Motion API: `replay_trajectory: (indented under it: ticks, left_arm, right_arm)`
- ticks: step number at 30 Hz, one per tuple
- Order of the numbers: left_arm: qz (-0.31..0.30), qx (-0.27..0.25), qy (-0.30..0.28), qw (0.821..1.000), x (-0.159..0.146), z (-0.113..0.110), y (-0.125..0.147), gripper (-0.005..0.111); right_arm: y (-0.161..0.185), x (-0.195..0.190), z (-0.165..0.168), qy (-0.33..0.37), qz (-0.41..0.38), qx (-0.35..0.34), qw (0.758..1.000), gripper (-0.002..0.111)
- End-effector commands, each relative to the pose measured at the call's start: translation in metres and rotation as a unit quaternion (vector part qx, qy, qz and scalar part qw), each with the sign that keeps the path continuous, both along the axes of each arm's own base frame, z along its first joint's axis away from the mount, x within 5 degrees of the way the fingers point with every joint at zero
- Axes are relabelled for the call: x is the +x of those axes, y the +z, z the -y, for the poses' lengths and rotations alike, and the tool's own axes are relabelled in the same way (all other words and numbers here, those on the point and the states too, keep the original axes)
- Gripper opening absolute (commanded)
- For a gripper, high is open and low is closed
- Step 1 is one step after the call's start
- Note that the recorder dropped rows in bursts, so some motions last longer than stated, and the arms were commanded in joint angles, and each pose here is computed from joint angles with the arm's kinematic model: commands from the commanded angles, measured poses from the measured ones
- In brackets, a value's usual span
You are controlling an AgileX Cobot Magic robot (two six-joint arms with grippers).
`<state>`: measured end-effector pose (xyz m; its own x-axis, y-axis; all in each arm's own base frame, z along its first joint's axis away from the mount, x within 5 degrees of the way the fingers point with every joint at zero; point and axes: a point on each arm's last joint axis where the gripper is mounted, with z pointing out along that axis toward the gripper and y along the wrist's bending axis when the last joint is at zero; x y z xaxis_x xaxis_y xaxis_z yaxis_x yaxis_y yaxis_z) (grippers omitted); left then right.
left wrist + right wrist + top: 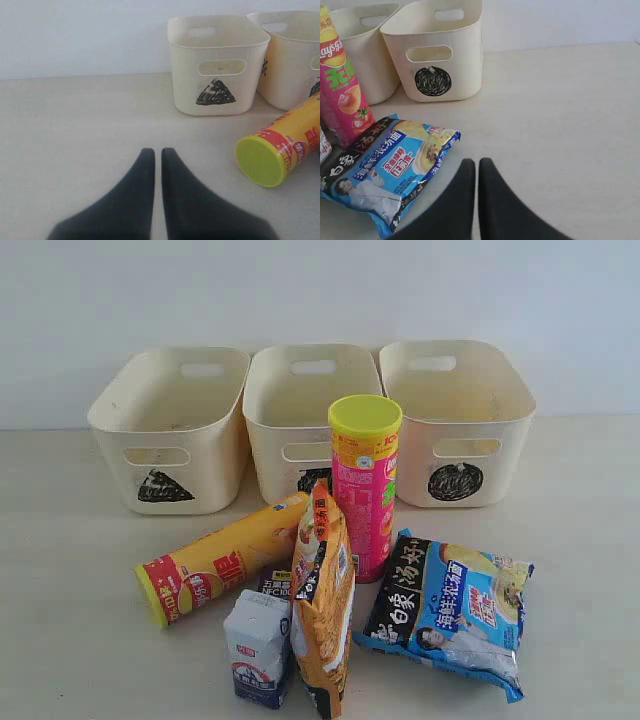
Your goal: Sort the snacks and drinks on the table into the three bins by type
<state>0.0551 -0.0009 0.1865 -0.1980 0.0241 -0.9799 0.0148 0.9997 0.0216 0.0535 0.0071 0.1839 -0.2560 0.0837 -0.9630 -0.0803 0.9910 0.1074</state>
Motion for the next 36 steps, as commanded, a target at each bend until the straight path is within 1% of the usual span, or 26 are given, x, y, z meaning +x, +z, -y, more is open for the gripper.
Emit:
replay_trajectory:
  ticks: [1,7,9,11,12,13,14,15,16,17,19,22,25,31,33,36]
  left_arm:
    - [0.008,-0.005,-0.004,1.0,0.0,0.001,0.002,0.004]
    - [0.008,-0.005,-0.004,1.0,0.0,0.001,0.002,0.004]
    - [0.008,-0.005,-0.004,1.0,0.0,0.001,0.002,0.004]
    - [0.008,-0.005,-0.004,1.0,0.0,0.001,0.002,0.004]
    - [0.008,-0.005,-0.004,1.0,0.0,0.001,0.002,0.004]
    - [0.008,-0.005,-0.004,1.0,0.0,0.001,0.002,0.004]
    - [0.008,-0.005,-0.004,1.0,0.0,0.001,0.002,0.004]
    - [0.008,-0.005,-0.004,1.0,0.0,0.001,0.002,0.004]
    - [0.008,-0.005,-0.004,1.0,0.0,0.001,0.002,0.004]
    - [0.008,-0.005,-0.004,1.0,0.0,0.001,0.002,0.004]
    - [0.008,-0.005,-0.004,1.0,0.0,0.001,0.002,0.004]
    - [0.008,-0.005,-0.004,1.0,0.0,0.001,0.002,0.004]
    - [0.008,-0.005,-0.004,1.0,0.0,0.001,0.002,0.004]
    - [0.008,-0.005,-0.004,1.0,0.0,0.001,0.002,0.004]
    - [0.008,-0.005,-0.004,1.0,0.0,0.001,0.002,0.004]
    - [0.008,-0.005,-0.004,1.0,0.0,0.001,0.002,0.004]
  right_arm:
    - [0.003,0.001,0.001,-0.001,0.024,-0.012,1.0,0.0]
    - [0.02,0.003,0.002,-0.012,0.116,-0.004,0.993,0.0]
    - [0.028,0.003,0.003,-0.017,0.162,0.0,0.987,0.0]
    - [0.042,0.001,0.005,-0.025,0.234,0.014,0.972,0.0]
    - [0.047,-0.001,0.005,-0.029,0.261,0.04,0.964,0.0]
    - [0.053,-0.003,0.007,-0.033,0.294,0.089,0.951,0.0]
    - [0.059,-0.005,0.009,-0.037,0.321,0.158,0.933,0.0]
    - [0.062,-0.006,0.012,-0.04,0.332,0.222,0.916,0.0]
    - [0.061,-0.006,0.013,-0.04,0.319,0.286,0.903,0.0]
    - [0.066,-0.007,0.012,-0.034,0.304,0.314,0.899,0.0]
    - [0.077,-0.008,0.008,-0.024,0.273,0.306,0.912,0.0]
    - [0.098,-0.01,0.004,-0.016,0.231,0.274,0.933,0.0]
    - [0.121,-0.005,0.003,-0.016,0.209,0.254,0.944,0.0]
    - [0.172,0.018,-0.001,-0.014,0.157,0.214,0.964,0.0]
    - [0.185,0.03,-0.003,-0.014,0.128,0.2,0.971,0.0]
    - [0.194,0.05,-0.006,-0.008,0.068,0.151,0.986,0.0]
